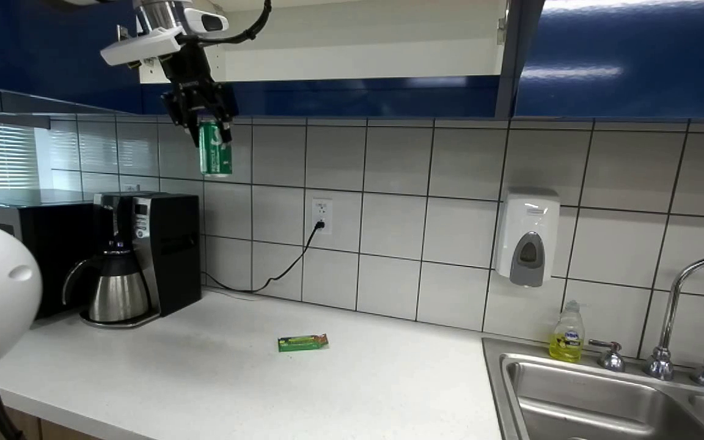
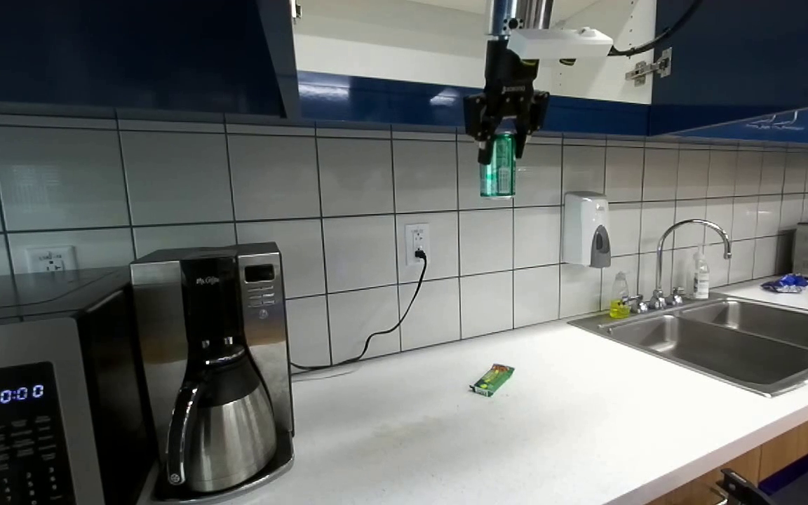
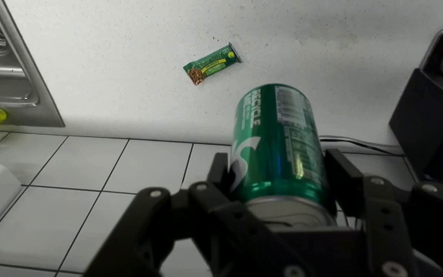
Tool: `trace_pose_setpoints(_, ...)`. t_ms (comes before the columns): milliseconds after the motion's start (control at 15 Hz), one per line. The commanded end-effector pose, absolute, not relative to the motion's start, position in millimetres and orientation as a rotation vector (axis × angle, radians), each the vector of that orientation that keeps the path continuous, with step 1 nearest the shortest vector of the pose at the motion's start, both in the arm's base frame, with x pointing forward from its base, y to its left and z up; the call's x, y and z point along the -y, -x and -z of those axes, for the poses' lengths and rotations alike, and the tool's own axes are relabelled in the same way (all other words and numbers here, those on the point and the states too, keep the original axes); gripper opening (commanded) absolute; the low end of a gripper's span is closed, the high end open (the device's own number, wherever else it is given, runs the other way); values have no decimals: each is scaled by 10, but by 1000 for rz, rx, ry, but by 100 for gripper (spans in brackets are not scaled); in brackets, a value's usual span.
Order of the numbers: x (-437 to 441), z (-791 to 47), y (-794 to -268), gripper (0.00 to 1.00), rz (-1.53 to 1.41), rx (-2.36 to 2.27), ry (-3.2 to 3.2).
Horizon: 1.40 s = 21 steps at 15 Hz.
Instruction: Pick up the canned drink and put it in the shelf
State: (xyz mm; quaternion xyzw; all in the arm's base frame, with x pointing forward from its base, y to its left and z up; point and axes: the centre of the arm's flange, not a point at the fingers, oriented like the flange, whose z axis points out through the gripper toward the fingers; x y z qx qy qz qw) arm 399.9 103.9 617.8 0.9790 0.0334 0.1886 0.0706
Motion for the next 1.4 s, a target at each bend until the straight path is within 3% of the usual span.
trace_pose_setpoints(0, -1096, -6591, -3881, 40, -603, -101, -2940)
trace_pose_setpoints(533, -1210, -7150, -3736, 40, -731, -113, -2911)
trace_pose_setpoints(1333, -1273, -7829, -3996, 40, -902, -69, -2884)
